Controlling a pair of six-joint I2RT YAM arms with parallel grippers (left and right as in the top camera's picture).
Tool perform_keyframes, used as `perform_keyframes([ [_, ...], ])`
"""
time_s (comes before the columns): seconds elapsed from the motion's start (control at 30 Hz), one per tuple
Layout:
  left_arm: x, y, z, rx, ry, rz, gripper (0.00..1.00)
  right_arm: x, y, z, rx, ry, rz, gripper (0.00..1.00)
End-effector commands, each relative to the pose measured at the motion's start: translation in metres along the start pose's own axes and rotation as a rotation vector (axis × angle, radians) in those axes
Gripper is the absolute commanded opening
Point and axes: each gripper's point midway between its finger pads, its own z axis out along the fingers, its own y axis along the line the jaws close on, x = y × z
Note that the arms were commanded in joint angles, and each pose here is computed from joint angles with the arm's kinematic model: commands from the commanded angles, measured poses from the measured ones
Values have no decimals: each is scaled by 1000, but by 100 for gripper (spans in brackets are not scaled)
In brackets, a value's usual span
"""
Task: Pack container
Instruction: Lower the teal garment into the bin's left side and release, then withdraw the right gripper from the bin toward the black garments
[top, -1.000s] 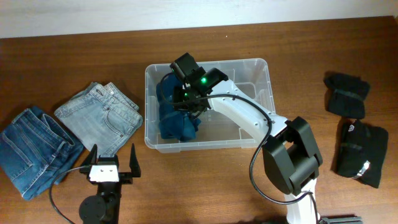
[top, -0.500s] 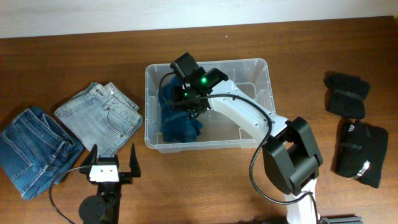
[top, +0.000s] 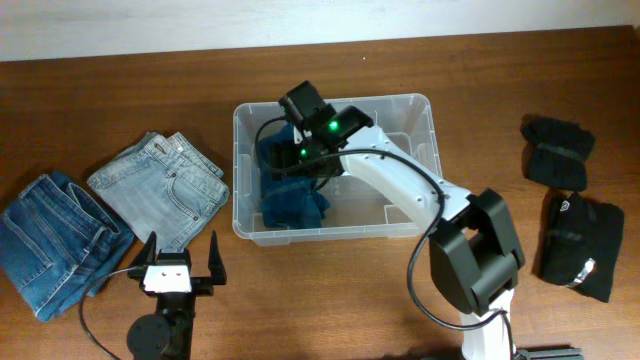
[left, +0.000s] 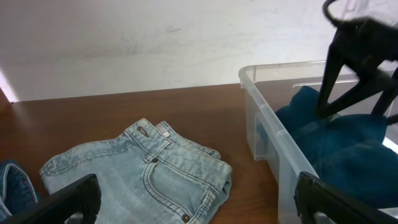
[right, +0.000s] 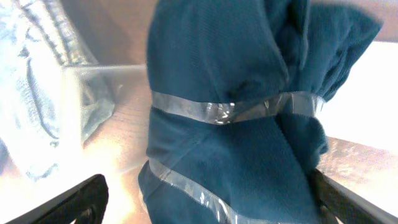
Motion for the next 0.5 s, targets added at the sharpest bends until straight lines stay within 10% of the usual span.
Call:
perform_keyframes([
  [0.0, 2, 1, 0, -3, 0, 9, 100, -13, 6, -39, -39, -66, -133, 94],
  [0.47, 2, 1, 0, -3, 0, 9, 100, -6, -43, -82, 71, -36, -105, 95],
])
